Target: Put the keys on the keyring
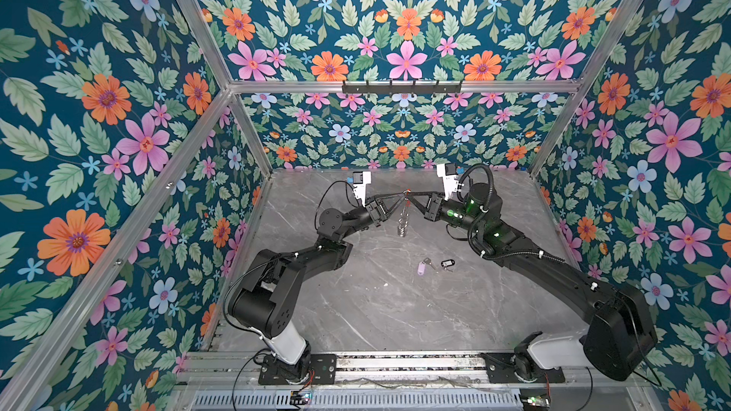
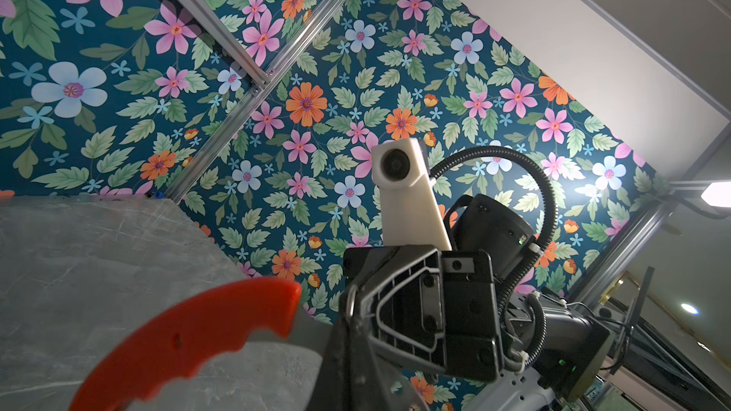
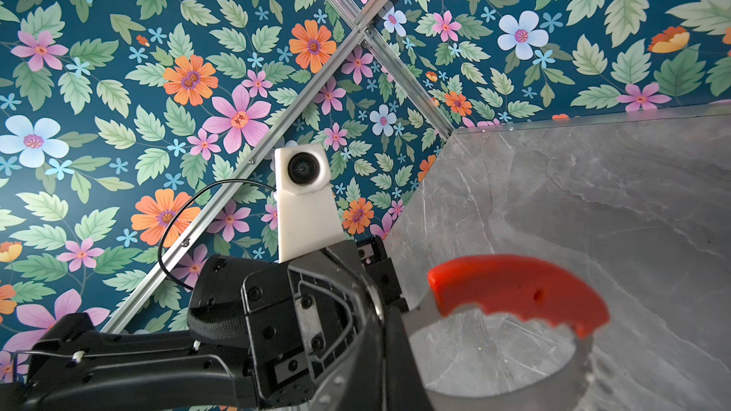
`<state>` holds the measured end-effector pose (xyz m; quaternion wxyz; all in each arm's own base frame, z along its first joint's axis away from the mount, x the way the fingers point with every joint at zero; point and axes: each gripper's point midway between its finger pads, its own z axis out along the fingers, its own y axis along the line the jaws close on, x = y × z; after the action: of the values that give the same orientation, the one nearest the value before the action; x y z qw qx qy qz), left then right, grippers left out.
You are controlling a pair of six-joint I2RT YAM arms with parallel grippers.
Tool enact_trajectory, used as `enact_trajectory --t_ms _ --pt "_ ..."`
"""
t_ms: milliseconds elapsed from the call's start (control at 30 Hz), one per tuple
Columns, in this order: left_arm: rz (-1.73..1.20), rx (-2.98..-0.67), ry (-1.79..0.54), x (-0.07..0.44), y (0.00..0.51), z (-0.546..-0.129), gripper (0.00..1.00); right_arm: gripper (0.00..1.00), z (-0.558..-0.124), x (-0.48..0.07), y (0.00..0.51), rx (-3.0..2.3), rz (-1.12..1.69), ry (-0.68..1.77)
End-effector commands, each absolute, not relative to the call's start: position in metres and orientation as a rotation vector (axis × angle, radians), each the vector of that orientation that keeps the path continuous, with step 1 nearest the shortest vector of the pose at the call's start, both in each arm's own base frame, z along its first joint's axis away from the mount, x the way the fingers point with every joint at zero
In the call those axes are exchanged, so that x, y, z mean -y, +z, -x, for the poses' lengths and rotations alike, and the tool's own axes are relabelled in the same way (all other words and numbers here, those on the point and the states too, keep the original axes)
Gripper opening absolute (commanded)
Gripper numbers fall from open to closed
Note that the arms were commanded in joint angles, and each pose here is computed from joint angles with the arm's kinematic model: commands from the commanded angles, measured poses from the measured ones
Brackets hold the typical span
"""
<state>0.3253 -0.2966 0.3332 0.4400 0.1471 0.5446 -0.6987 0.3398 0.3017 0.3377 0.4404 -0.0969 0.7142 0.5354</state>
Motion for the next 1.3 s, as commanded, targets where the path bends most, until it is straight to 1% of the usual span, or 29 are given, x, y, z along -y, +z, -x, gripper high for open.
enact_trajectory --t_ms 0,67,100,133,267,367,500,567,733,967,1267 --pt "-0.331 -1.306 -1.733 0.284 0.34 -0.327 0.37 0.0 -0.339 -0.297 0.355 -1.689 0.234 1.327" --pt "-0.234 -1.3 -1.715 0.266 0.337 -0.336 0.45 0.0 -0.338 -0.294 0.358 -1.659 0.232 1.317" --pt "-0.181 -1.304 -1.698 0.257 0.333 -0.343 0.45 0.0 -0.337 -0.293 0.359 -1.649 0.232 1.315" --pt "-0.142 -1.314 -1.684 0.249 0.327 -0.347 0.44 0.0 -0.337 -0.293 0.36 -1.644 0.234 1.316" --pt "-0.051 -1.33 -1.675 0.231 0.314 -0.357 0.35 0.0 -0.334 -0.293 0.361 -1.626 0.252 1.323" --pt "-0.076 -1.308 -1.718 0.234 0.319 -0.356 0.31 0.0 -0.332 -0.294 0.362 -1.613 0.259 1.332" --pt "-0.127 -1.279 -1.762 0.239 0.327 -0.352 0.3 0.0 -0.331 -0.295 0.363 -1.6 0.268 1.344" --pt "-0.155 -1.275 -1.768 0.243 0.33 -0.349 0.31 0.0 -0.332 -0.296 0.361 -1.604 0.267 1.347" --pt "-0.267 -1.262 -1.778 0.256 0.338 -0.337 0.38 0.0 -0.334 -0.3 0.358 -1.618 0.277 1.358" --pt "-0.391 -1.279 -1.802 0.268 0.341 -0.327 0.37 0.0 -0.331 -0.308 0.346 -1.684 0.328 1.375" --pt "-0.454 -1.298 -1.843 0.279 0.34 -0.321 0.35 0.0 -0.328 -0.315 0.342 -1.725 0.377 1.393"
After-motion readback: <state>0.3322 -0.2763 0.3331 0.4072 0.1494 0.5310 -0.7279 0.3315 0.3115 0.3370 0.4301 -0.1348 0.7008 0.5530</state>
